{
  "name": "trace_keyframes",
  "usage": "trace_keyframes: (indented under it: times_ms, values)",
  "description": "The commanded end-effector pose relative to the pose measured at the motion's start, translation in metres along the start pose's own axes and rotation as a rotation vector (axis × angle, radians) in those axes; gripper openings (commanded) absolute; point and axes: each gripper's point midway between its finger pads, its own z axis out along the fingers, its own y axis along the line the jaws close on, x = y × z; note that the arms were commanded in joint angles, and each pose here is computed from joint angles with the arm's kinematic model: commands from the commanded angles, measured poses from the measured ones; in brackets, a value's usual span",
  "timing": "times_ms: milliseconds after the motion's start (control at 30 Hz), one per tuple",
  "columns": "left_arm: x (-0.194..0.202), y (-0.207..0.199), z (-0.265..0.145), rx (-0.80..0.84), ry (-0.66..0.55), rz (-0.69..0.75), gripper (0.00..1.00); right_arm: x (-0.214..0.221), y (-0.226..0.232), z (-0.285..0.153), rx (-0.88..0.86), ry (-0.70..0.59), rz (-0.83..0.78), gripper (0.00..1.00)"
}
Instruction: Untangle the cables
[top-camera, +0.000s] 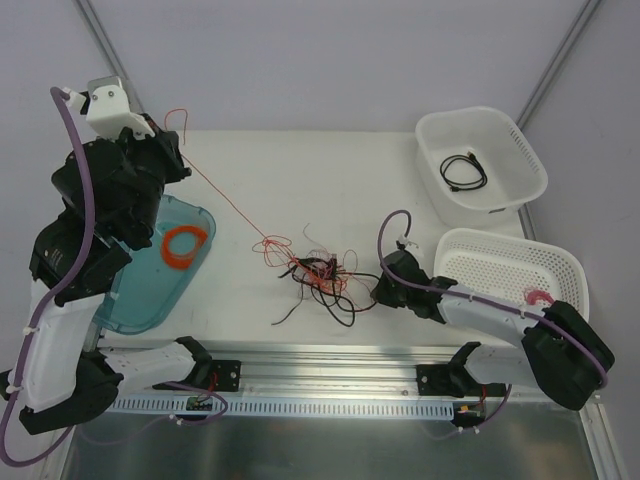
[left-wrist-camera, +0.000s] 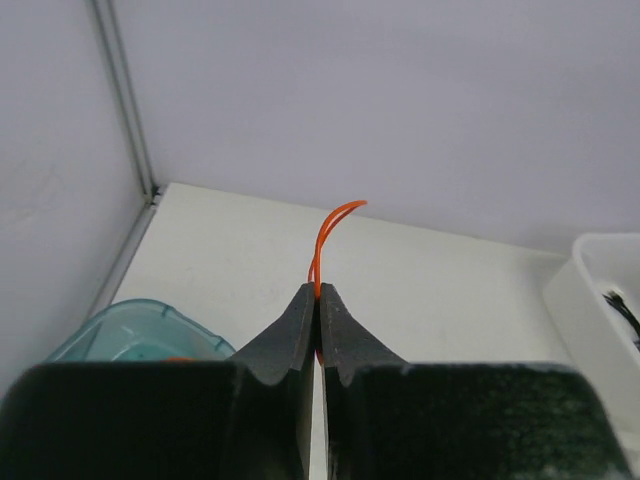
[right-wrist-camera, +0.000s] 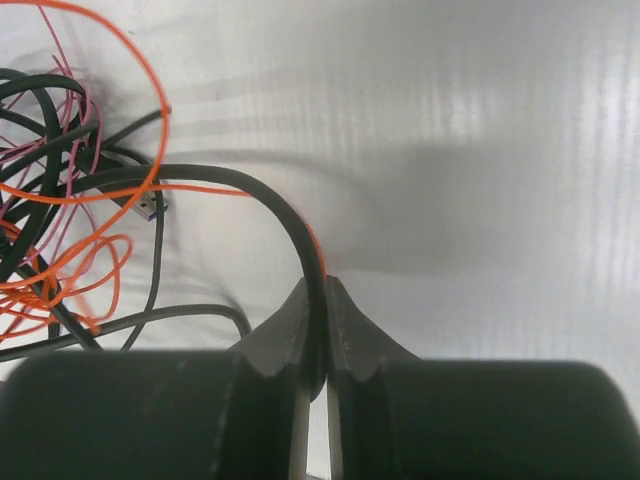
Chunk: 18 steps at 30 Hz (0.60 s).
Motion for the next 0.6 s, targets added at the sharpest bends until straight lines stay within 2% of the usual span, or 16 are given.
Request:
trace_keyframes:
  times_ms: [0, 100, 167, 200, 233, 267, 300, 333, 367, 400, 467, 500, 567]
  values:
    - [-0.024, 0.040, -0.006, -0.185, -0.062, 0.116, 0.00, -0.006, -0.022, -0.010, 0.076, -0.026, 0.009, 0.01]
    - [0.006, 0.046, 0.000, -0.226, -0.007, 0.176, 0.00, -0.017, -0.024, -0.025, 0.082, -0.062, -0.019, 0.01]
    - [0.025, 0.040, -0.001, -0.169, 0.018, 0.127, 0.00, -0.032, -0.021, -0.038, 0.076, -0.113, -0.039, 0.01]
    - [0.053, 0.030, 0.004, -0.122, 0.074, 0.132, 0.00, -0.032, -0.024, -0.043, 0.088, -0.112, -0.059, 0.02]
    - [0.062, 0.025, -0.001, -0.083, 0.083, 0.050, 0.00, -0.036, -0.024, -0.048, 0.093, -0.122, -0.081, 0.04]
    - [0.079, 0.008, -0.002, 0.012, 0.130, 0.023, 0.00, -0.041, -0.023, -0.054, 0.091, -0.132, -0.114, 0.08]
    - [0.110, 0.000, 0.001, 0.044, 0.200, 0.033, 0.00, -0.046, -0.021, -0.061, 0.098, -0.132, -0.139, 0.12]
    - [0.125, -0.009, 0.000, 0.076, 0.239, -0.025, 0.00, -0.050, -0.019, -0.065, 0.097, -0.136, -0.160, 0.16]
    - [0.142, -0.020, -0.001, 0.126, 0.291, -0.048, 0.00, -0.052, -0.017, -0.069, 0.092, -0.130, -0.208, 0.29]
    - [0.176, -0.036, -0.005, 0.201, 0.389, -0.057, 0.00, -0.056, -0.011, -0.075, 0.075, -0.132, -0.234, 0.35]
    - [0.204, -0.054, -0.007, 0.260, 0.474, -0.115, 0.00, -0.058, 0.001, -0.084, 0.017, -0.121, -0.322, 0.51]
    - [0.231, -0.059, -0.010, 0.277, 0.546, -0.116, 0.00, -0.057, 0.009, -0.088, -0.018, -0.117, -0.356, 0.55]
    - [0.245, -0.066, -0.011, 0.293, 0.568, -0.174, 0.00, -0.062, 0.029, -0.102, -0.090, -0.124, -0.420, 0.62]
